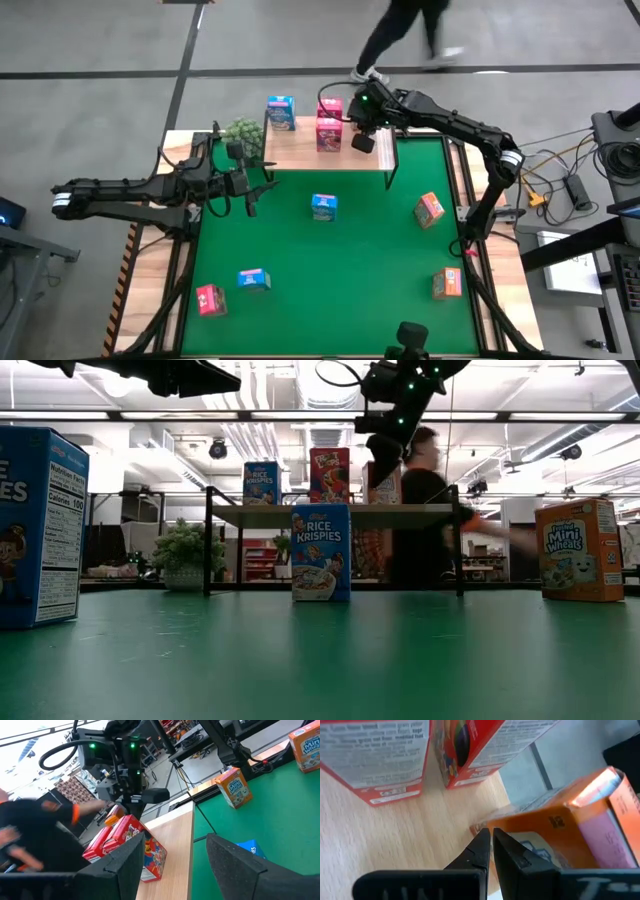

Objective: Stack cereal on shelf
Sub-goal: Put the top left orange cereal box on the shelf

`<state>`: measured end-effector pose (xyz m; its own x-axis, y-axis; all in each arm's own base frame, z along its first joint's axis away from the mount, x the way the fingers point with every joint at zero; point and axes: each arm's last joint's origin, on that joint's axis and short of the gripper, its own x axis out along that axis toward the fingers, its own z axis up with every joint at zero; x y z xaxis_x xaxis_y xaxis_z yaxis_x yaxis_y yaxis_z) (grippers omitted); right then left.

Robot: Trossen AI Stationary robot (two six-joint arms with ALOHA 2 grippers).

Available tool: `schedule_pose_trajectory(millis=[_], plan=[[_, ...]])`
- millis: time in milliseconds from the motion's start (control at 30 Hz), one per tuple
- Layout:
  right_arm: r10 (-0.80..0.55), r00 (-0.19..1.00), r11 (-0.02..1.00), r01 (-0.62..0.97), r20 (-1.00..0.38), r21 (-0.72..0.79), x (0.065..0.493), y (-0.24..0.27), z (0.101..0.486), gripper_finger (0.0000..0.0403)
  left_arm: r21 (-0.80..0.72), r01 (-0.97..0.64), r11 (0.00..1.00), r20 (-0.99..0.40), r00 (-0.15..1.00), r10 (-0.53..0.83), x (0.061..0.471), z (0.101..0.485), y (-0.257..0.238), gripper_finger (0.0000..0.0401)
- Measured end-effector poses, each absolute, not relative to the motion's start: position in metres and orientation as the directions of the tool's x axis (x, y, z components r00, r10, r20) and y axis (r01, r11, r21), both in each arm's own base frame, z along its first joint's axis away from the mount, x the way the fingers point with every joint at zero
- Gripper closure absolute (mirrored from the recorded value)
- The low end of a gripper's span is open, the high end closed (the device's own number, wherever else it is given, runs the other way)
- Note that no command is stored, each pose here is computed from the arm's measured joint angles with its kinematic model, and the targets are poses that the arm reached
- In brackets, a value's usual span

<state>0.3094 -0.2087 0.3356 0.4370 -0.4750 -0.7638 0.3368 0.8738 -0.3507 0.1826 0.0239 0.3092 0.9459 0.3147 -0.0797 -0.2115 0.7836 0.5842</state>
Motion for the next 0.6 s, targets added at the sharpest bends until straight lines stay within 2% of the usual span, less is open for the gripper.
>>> schedule_pose_trajectory(millis=[600], plan=[[-0.510, 0.440, 0.854, 0.365, -0.739, -0.371, 0.3112, -0.2108, 0.3374, 0.0390, 0.584, -0.211, 0.784, -0.080, 0.946, 0.315, 0.1826, 0.3091, 0.0239, 0.0205]])
